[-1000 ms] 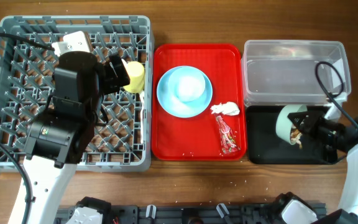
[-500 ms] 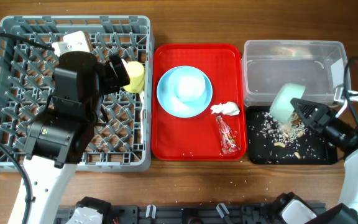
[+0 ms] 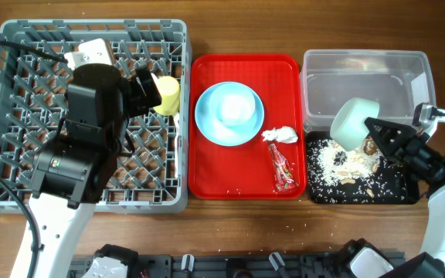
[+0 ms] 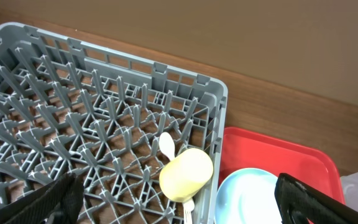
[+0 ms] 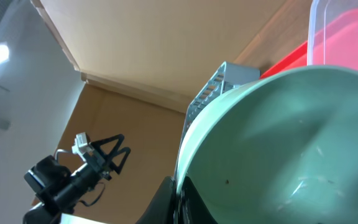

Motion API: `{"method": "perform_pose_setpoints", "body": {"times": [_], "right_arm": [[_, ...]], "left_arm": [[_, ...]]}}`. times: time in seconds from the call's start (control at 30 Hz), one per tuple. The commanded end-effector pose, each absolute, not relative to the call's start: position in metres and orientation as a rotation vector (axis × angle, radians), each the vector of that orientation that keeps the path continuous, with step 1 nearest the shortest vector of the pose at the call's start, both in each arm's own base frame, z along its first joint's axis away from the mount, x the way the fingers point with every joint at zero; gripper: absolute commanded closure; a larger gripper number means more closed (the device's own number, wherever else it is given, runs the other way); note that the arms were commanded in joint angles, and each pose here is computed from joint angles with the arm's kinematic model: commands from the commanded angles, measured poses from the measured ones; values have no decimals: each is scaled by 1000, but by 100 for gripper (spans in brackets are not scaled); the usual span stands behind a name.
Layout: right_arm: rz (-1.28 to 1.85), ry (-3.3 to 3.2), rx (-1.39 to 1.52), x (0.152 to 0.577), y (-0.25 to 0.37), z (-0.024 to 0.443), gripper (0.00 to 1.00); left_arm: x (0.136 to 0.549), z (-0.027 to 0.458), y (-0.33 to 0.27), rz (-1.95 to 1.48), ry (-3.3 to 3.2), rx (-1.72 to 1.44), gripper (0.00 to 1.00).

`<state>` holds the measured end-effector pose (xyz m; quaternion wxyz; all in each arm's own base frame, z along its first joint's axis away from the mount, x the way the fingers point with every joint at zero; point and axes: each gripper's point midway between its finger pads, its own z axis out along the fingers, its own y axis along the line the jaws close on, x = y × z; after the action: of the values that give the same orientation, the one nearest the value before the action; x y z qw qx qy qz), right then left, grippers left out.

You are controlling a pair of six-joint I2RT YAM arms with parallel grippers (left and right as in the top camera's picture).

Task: Sort waste into correct bins and load items into the dishwasher rack
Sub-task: 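Tip the green bowl with the right gripper to dump food onto the black tray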

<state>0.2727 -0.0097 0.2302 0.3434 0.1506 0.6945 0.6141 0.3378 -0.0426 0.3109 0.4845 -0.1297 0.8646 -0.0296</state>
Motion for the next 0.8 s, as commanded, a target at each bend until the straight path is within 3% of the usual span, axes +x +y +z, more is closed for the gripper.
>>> {"method": "perform_pose_setpoints", "body": {"times": [0.0,0.33,0.53,0.77], "right_arm": [[1667,1767,378,268,-7,240,96],[1774,1773,524,265,-4,239,96],[1707,1770,424,267,-5,240,96],[1832,1776,600,265,-2,239,96]], "left_arm": [[338,312,-39,-64,2096,-335,0],[338,312,-39,-64,2096,-335,0],[338,312,-39,-64,2096,-335,0],[338,312,-39,-64,2096,-335,0]]}}
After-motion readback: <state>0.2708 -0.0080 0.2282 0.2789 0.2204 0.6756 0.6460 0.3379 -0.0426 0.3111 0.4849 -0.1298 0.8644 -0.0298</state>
